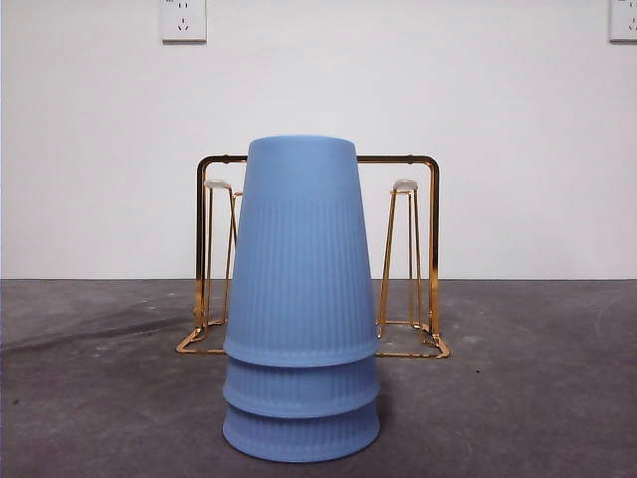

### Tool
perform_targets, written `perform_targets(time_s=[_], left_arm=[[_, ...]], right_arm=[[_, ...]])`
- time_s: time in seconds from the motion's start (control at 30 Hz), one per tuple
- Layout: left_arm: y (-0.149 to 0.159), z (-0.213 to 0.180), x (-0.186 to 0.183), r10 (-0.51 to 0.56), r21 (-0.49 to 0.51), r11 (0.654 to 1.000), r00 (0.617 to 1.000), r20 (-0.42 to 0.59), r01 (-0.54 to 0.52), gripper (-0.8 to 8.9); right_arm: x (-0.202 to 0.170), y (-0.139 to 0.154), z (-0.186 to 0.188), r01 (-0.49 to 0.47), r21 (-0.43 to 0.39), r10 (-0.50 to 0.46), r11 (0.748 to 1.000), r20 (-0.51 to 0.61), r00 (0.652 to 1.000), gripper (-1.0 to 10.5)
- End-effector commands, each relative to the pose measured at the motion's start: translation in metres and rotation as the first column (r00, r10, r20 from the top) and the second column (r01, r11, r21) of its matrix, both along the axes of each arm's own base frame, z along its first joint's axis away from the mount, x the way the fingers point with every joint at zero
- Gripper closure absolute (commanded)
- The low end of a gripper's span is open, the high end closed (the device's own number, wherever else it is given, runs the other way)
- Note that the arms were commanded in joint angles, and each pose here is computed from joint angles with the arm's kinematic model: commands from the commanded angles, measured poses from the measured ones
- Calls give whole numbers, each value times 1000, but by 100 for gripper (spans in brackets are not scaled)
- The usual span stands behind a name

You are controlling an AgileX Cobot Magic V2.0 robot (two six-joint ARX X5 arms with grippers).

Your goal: Pick the top cup and place it on cupholder, pick up the mid cup and place it on cupholder, last pick the bottom cup and place it on cupholder.

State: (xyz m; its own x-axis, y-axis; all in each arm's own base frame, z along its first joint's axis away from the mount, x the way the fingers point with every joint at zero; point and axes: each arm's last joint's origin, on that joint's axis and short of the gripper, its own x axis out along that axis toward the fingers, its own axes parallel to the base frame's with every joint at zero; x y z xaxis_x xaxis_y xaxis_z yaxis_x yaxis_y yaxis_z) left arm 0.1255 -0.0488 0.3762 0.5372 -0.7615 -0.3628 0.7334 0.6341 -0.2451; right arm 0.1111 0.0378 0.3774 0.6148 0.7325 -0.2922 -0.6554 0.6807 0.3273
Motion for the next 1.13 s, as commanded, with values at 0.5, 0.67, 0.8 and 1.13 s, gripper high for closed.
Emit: perform_targets(time_s=[0.5, 0.67, 0.8, 1.13], left_arm=[[-2, 8, -33, -109, 2, 994, 993, 48, 109, 313], [0, 7, -43, -129, 21, 992, 990, 55, 128, 314], [1, 7, -47, -138, 19, 990, 988, 61, 138, 313], [1, 6, -49, -147, 22, 989, 988, 47, 146, 313]], right_arm=[[22, 87, -13, -233, -202, 202, 951, -163, 966, 449], [29, 123, -34, -280, -302, 220, 911, -217, 951, 449], [36, 147, -50, -304, -360, 224, 882, -247, 943, 449], [58, 182, -81, -316, -405, 217, 858, -271, 938, 450]])
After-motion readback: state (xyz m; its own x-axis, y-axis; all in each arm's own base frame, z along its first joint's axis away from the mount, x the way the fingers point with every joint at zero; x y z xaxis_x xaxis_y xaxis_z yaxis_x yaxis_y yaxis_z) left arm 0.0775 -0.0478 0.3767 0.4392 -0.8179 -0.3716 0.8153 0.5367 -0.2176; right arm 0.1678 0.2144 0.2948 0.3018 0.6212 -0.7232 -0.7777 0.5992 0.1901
